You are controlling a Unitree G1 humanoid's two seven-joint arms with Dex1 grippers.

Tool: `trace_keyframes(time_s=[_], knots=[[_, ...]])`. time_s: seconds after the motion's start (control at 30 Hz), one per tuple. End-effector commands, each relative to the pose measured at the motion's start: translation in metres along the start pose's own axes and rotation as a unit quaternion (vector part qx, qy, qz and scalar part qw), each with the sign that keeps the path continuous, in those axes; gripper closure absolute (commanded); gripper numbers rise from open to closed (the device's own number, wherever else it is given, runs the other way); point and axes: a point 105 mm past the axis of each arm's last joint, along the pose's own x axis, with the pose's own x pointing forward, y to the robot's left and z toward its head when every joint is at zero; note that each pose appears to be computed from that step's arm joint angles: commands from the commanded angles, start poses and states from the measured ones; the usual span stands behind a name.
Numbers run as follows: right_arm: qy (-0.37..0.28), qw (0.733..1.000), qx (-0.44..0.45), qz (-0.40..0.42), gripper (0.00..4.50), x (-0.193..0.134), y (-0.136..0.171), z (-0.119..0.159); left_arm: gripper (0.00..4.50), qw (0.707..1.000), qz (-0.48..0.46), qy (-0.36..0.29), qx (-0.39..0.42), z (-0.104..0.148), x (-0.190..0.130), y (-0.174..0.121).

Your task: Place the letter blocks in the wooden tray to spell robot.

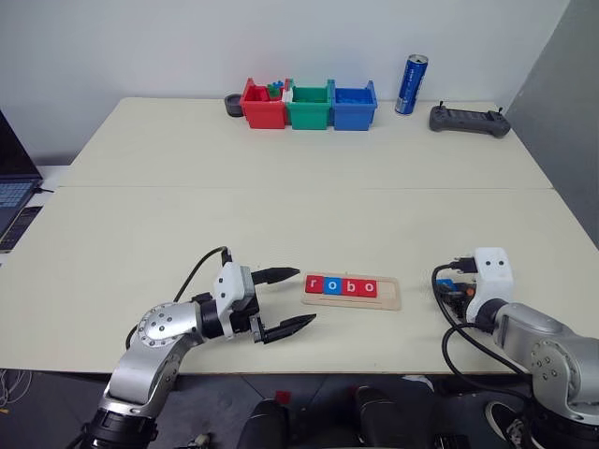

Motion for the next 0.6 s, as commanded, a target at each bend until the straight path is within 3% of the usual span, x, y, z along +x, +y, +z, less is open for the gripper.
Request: trace_keyframes(time_s=[0.03,0.13,0.3,0.37,0.47,0.6], knots=[[-0.016,1.000,0.005,-0.018,0.93,0.000,-0.012,0.012,0.00,1.000,-0.004,-0.016,0.014,0.011,0.001,0.001],[-0.054,0.998,-0.007,-0.010,0.02,0.000,-0.015,0.039,0.00,1.000,-0.005,-0.016,0.014,0.011,0.002,0.001],[-0.109,0.984,-0.117,0.083,0.02,-0.002,-0.007,0.077,0.00,1.000,-0.009,-0.015,0.015,0.010,0.002,0.003],[-0.114,0.953,-0.230,0.161,0.02,-0.006,-0.004,0.075,0.00,1.000,-0.012,-0.015,0.016,0.010,0.003,0.003],[-0.074,0.892,-0.359,0.264,0.02,-0.010,-0.012,0.049,0.00,1.000,-0.014,-0.016,0.016,0.010,0.004,0.004],[-0.018,0.835,-0.434,0.337,0.02,-0.011,-0.030,0.027,0.00,1.000,-0.017,-0.019,0.017,0.010,0.006,0.004]])
